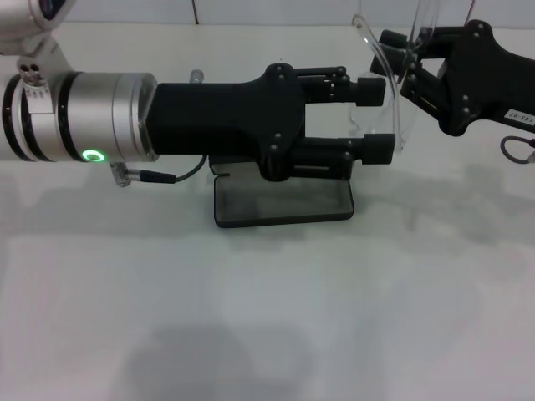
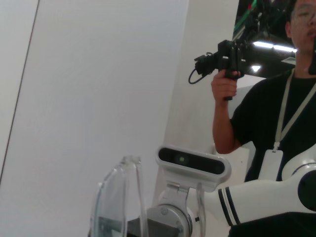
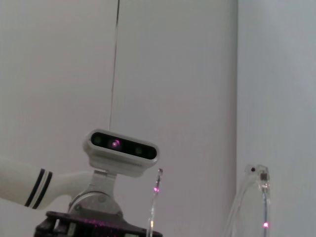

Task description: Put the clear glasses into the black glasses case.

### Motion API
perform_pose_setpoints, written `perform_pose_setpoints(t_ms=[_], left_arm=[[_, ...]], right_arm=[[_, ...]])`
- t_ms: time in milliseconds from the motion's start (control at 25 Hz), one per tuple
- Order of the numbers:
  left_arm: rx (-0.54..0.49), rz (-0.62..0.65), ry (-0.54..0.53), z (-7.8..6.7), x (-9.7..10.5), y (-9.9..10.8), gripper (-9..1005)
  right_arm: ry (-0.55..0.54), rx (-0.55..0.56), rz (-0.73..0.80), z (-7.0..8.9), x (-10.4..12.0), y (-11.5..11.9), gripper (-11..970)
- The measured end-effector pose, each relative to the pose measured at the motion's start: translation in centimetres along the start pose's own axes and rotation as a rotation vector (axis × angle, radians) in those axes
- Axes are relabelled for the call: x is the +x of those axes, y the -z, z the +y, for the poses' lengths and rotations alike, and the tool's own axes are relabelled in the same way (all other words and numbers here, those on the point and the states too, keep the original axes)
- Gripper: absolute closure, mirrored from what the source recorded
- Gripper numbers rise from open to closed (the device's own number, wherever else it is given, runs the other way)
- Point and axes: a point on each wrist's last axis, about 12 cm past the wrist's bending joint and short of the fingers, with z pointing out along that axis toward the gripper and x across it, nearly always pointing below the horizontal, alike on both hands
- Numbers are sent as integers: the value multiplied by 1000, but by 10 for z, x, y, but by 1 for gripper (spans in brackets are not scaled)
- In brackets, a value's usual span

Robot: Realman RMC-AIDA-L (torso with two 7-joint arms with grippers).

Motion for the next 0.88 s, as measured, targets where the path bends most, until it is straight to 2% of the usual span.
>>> perform_pose_setpoints(t_ms=[400, 680, 880], left_arm=[[16, 9, -9, 0, -2, -4, 295], [23, 7, -9, 1, -4, -7, 295], [20, 5, -14, 2, -5, -7, 296]], right_arm=[[11, 47, 11, -4, 5, -3, 789], [13, 4, 81, -1, 14, -16, 788], [20, -17, 95, -1, 14, -16, 787]])
